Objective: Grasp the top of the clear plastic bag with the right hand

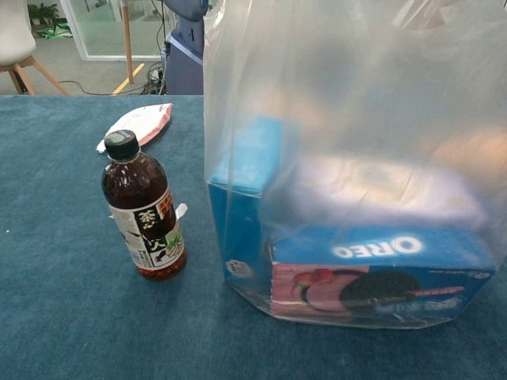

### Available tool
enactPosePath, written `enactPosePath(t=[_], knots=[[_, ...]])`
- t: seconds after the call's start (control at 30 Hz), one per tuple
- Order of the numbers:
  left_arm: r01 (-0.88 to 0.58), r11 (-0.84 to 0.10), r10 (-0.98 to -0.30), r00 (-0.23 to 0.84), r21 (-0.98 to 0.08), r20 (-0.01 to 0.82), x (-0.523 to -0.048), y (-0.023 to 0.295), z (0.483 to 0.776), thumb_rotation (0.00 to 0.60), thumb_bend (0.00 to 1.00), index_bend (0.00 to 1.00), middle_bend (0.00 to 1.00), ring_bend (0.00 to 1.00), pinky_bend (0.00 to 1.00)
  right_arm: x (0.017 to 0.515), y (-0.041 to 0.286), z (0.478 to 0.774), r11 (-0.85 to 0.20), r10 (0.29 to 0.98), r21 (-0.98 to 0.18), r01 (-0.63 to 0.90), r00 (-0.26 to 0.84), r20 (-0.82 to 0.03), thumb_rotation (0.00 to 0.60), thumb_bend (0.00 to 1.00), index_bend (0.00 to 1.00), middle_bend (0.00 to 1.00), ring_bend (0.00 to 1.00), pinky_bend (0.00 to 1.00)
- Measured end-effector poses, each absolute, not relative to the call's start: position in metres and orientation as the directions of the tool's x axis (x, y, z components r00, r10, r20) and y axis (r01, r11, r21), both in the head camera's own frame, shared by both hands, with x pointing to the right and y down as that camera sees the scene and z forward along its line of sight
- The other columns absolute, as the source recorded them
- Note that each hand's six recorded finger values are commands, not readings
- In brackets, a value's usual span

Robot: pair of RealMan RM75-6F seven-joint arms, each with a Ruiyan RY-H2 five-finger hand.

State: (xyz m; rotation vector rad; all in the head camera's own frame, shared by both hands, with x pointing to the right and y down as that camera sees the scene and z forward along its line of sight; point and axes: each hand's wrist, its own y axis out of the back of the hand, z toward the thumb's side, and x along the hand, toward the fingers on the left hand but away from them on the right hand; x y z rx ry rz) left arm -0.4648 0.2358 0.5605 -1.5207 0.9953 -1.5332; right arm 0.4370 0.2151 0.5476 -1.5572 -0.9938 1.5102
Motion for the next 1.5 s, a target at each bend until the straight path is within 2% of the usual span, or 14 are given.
enactPosePath(t=[0.23,0.4,0.57,0.7,0.97,1.5], knots=[[-0.017,-0.420,-0.908,-0.004,-0.907,0.420,-0.461,0.234,0.560,0.600,0.30,0.02,0.00,0.00,0.01,0.433,0.216,0.549,-0.438,0.899,-0.897,0.061,0.048,-0.436,0.600,0.00,0.05,0.17,0.14,0.20],[-0.020,-0.420,-0.908,-0.005,-0.908,0.420,-0.461,0.234,0.559,0.600,0.30,0.02,0.00,0.00,0.01,0.427,0.212,0.542,-0.427,0.902,-0.901,0.082,0.103,-0.418,0.600,0.00,0.00,0.16,0.13,0.20],[-0.018,-0.420,-0.907,-0.006,-0.907,0.421,-0.459,0.236,0.558,0.600,0.30,0.02,0.00,0.00,0.01,0.418,0.207,0.533,-0.450,0.887,-0.881,0.148,0.189,-0.421,0.600,0.00,0.00,0.09,0.05,0.18],[-0.018,-0.418,-0.908,-0.007,-0.908,0.418,-0.459,0.236,0.556,0.600,0.30,0.02,0.00,0.00,0.01,0.407,0.198,0.525,-0.498,0.855,-0.842,0.206,0.277,-0.438,0.600,0.00,0.00,0.06,0.01,0.14],[-0.012,-0.417,-0.908,-0.016,-0.909,0.418,-0.459,0.238,0.551,0.600,0.30,0.02,0.00,0.00,0.01,0.381,0.178,0.519,-0.602,0.774,-0.754,0.263,0.427,-0.468,0.600,0.00,0.00,0.02,0.00,0.10],[-0.026,-0.416,-0.909,-0.022,-0.909,0.416,-0.459,0.241,0.546,0.600,0.30,0.02,0.00,0.00,0.01,0.332,0.145,0.501,-0.738,0.649,-0.528,0.421,0.656,-0.384,0.600,0.00,0.00,0.01,0.00,0.10]])
